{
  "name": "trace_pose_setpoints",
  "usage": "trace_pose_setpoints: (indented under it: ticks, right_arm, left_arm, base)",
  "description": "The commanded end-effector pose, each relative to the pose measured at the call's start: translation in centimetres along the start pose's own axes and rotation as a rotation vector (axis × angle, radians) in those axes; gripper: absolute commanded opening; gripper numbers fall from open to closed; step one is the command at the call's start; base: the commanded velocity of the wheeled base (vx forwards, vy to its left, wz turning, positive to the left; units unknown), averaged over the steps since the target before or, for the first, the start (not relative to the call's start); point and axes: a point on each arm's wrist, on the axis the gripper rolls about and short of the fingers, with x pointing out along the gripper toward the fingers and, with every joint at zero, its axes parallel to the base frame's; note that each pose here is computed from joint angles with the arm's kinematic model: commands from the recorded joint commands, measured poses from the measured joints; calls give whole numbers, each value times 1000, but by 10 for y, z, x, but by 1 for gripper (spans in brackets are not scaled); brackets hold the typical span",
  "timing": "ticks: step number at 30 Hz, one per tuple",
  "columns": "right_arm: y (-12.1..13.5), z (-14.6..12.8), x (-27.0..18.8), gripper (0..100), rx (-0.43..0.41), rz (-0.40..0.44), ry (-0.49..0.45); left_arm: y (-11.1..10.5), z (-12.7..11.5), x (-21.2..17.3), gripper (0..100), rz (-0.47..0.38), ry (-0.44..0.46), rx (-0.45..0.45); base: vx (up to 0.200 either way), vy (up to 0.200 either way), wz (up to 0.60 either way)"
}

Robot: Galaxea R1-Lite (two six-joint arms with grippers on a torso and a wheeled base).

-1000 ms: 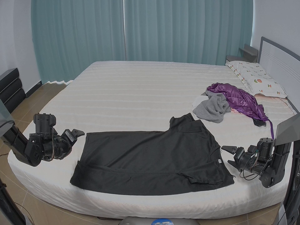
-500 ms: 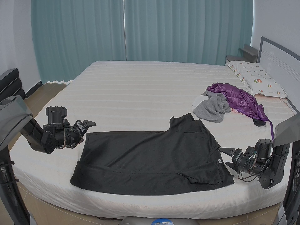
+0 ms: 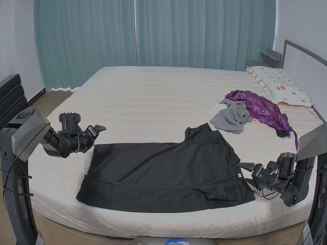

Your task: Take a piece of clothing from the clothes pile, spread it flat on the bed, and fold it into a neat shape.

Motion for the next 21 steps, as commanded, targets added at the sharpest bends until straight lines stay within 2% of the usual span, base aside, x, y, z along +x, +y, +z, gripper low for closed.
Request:
trace_pose_setpoints:
  ticks: [1, 5, 14, 21]
  right_arm:
    - [-4, -2, 3, 100, 2, -5, 5]
    - [-3, -3, 4, 100, 0, -2, 13]
    - [-7, -4, 6, 100, 5, -10, 18]
    - [-7, -5, 7, 100, 5, -11, 20]
  left_arm:
    - [18, -1, 13, 100, 40, -10, -13]
    - [28, -1, 20, 100, 68, -19, 14]
    - [36, -10, 38, 100, 78, 2, 15]
    - [40, -14, 47, 100, 110, -35, 20]
  base:
    - [0, 0, 0]
    - [0, 0, 0]
    - [0, 0, 0]
    - [0, 0, 0]
